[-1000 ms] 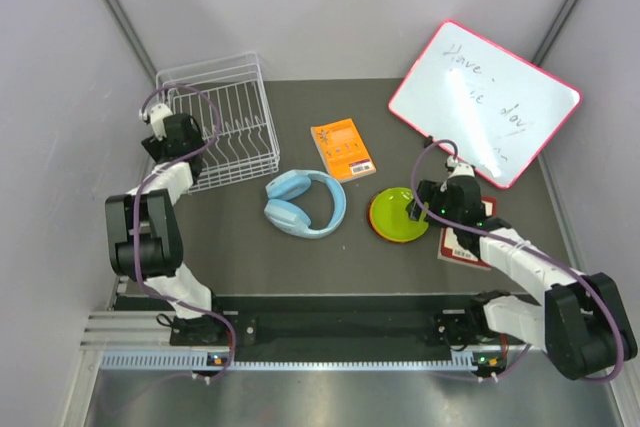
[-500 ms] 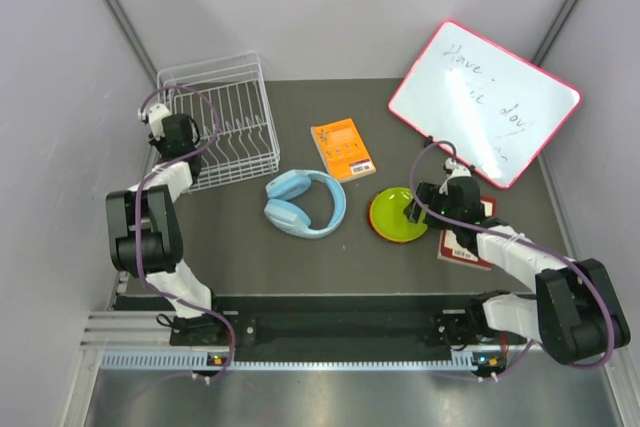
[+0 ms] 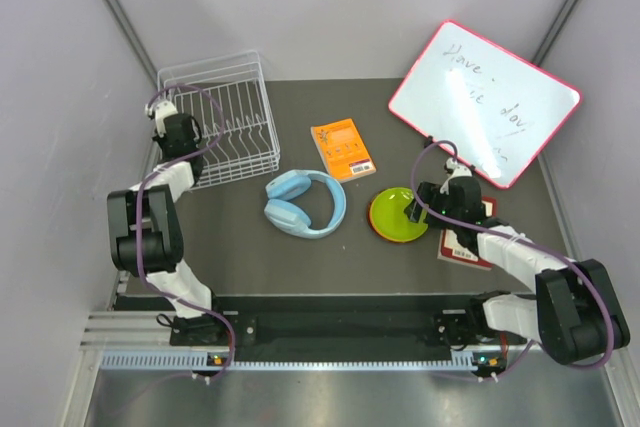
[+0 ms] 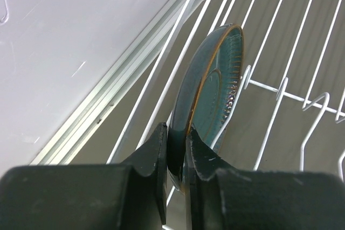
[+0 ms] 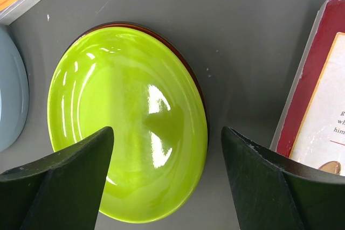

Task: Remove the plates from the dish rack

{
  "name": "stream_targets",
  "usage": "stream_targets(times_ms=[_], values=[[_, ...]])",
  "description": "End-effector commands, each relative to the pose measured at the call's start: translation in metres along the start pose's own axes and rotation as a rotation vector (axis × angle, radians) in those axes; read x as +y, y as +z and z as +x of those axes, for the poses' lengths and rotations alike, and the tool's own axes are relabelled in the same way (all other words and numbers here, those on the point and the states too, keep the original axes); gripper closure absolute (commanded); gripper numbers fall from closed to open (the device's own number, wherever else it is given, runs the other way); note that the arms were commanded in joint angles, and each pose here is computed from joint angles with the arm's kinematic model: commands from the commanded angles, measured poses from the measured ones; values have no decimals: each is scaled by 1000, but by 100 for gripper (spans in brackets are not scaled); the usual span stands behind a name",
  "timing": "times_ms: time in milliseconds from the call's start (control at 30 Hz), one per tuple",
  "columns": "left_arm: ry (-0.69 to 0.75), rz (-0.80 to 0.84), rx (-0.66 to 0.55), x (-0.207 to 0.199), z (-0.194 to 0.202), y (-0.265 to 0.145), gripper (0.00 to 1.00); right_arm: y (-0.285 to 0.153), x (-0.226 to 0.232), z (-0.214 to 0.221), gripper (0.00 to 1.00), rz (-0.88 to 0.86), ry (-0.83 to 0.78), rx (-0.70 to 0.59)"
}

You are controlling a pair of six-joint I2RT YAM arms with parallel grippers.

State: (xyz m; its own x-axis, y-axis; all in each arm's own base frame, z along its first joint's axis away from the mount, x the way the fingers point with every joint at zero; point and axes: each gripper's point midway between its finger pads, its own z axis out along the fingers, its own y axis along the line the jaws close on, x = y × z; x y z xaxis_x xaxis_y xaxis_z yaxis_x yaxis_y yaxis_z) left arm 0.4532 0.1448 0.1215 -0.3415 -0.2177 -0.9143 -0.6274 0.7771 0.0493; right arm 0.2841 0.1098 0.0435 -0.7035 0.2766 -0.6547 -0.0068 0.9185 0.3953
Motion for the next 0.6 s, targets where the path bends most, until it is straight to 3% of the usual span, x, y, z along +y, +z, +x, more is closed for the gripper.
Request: stream_targets(times_ms=[0, 567], values=[[-59, 1, -67, -5, -19, 2, 100, -1, 2, -12, 20, -15, -17, -39], [-10, -64, -325, 9, -90, -69, 100, -11, 6, -15, 20, -29, -18, -55]])
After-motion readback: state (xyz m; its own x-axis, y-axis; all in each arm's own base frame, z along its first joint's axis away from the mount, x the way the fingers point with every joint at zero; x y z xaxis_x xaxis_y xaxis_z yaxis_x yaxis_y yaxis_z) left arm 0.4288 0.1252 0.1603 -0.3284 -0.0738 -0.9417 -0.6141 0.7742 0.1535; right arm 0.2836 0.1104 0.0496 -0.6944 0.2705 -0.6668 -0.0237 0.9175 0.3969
